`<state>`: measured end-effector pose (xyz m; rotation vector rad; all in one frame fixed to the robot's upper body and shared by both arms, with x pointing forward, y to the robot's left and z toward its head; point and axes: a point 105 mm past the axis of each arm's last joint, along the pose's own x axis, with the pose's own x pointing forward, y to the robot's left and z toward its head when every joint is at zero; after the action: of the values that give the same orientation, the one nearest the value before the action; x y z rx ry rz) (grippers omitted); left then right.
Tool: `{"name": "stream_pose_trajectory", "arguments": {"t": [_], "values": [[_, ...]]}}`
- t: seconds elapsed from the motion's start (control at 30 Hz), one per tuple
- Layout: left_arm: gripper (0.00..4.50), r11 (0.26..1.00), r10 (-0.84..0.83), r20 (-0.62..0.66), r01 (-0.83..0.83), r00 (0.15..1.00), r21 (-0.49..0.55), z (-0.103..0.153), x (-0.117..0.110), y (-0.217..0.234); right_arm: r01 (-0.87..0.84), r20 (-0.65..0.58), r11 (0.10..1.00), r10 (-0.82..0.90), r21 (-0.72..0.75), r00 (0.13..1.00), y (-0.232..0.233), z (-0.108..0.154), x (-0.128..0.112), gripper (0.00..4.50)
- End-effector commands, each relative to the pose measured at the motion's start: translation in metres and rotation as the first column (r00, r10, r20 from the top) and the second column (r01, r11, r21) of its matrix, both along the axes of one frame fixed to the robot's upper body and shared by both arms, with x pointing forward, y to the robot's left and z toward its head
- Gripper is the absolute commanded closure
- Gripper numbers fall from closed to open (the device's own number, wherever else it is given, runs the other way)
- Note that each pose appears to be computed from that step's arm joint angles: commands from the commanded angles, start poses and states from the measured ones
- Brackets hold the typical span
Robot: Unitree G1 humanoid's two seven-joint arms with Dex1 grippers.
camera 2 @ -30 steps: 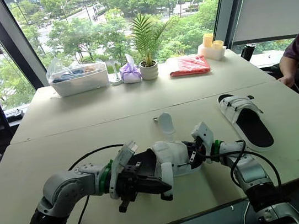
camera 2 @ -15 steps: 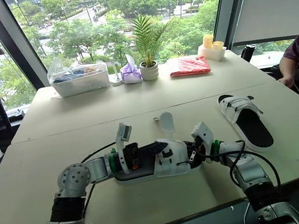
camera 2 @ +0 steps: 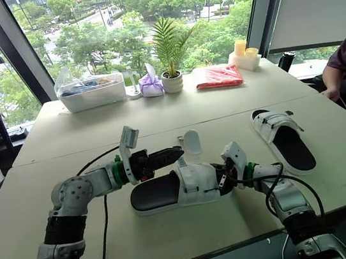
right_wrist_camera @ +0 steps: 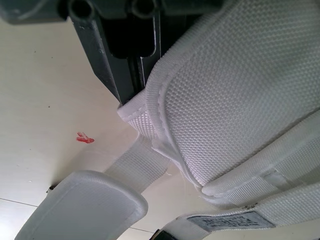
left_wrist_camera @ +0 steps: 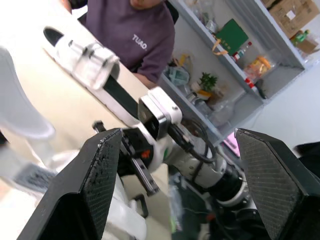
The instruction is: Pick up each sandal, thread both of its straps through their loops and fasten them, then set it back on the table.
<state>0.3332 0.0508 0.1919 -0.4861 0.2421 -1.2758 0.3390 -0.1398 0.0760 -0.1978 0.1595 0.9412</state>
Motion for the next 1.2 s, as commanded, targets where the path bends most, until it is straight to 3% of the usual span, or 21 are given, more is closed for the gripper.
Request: {"name": "stream_pose_trajectory", "arguments": {"t": [0.03, 0.17, 0.43, 0.53, 0.73, 0.8, 0.9, 1.1, 1.2], "values": [[0.81, 0.983, 0.137, 0.137, -0.152, 0.981, 0.104, -0.005, 0.036, 0.008, 0.018, -0.114, 0.999, -0.022, -0.034, 0.993, 0.0, -0.032, -0.007, 4.5], [0.81, 0.963, 0.146, 0.17, -0.179, 0.975, 0.202, -0.029, 0.056, 0.007, 0.018, -0.111, 0.999, -0.021, -0.032, 0.994, 0.002, -0.032, -0.006, 4.5], [0.81, 0.977, 0.068, 0.07, -0.081, 0.995, 0.195, -0.051, 0.056, -0.008, 0.025, -0.107, 0.999, -0.029, -0.033, 0.994, 0.001, -0.031, -0.006, 4.5], [1.57, 0.981, 0.048, 0.063, -0.059, 0.997, 0.186, -0.053, 0.055, -0.012, 0.03, -0.108, 0.999, -0.033, -0.032, 0.994, 0.001, -0.032, -0.007, 4.5], [4.49, 0.994, 0.056, 0.051, -0.061, 0.997, 0.095, -0.037, 0.059, -0.012, 0.032, -0.107, 0.999, -0.035, -0.032, 0.994, 0.001, -0.032, -0.007, 4.5], [4.49, 0.992, 0.078, 0.037, -0.081, 0.996, 0.095, -0.037, 0.062, -0.009, 0.032, -0.108, 0.999, -0.035, -0.031, 0.994, 0.001, -0.032, -0.008, 4.5], [4.49, 0.977, 0.119, 0.036, -0.123, 0.992, 0.176, -0.054, 0.066, -0.003, 0.032, -0.108, 0.999, -0.035, -0.03, 0.994, 0.002, -0.032, -0.008, 4.5], [4.49, 0.935, 0.046, 0.107, -0.081, 0.993, 0.346, -0.084, 0.056, -0.008, 0.031, -0.11, 0.999, -0.034, -0.033, 0.993, 0.001, -0.033, -0.008, 4.5], [4.49, 0.927, 0.016, 0.125, -0.062, 0.992, 0.371, -0.09, 0.052, -0.012, 0.031, -0.109, 0.999, -0.034, -0.034, 0.993, 0.002, -0.033, -0.008, 4.5]]}}
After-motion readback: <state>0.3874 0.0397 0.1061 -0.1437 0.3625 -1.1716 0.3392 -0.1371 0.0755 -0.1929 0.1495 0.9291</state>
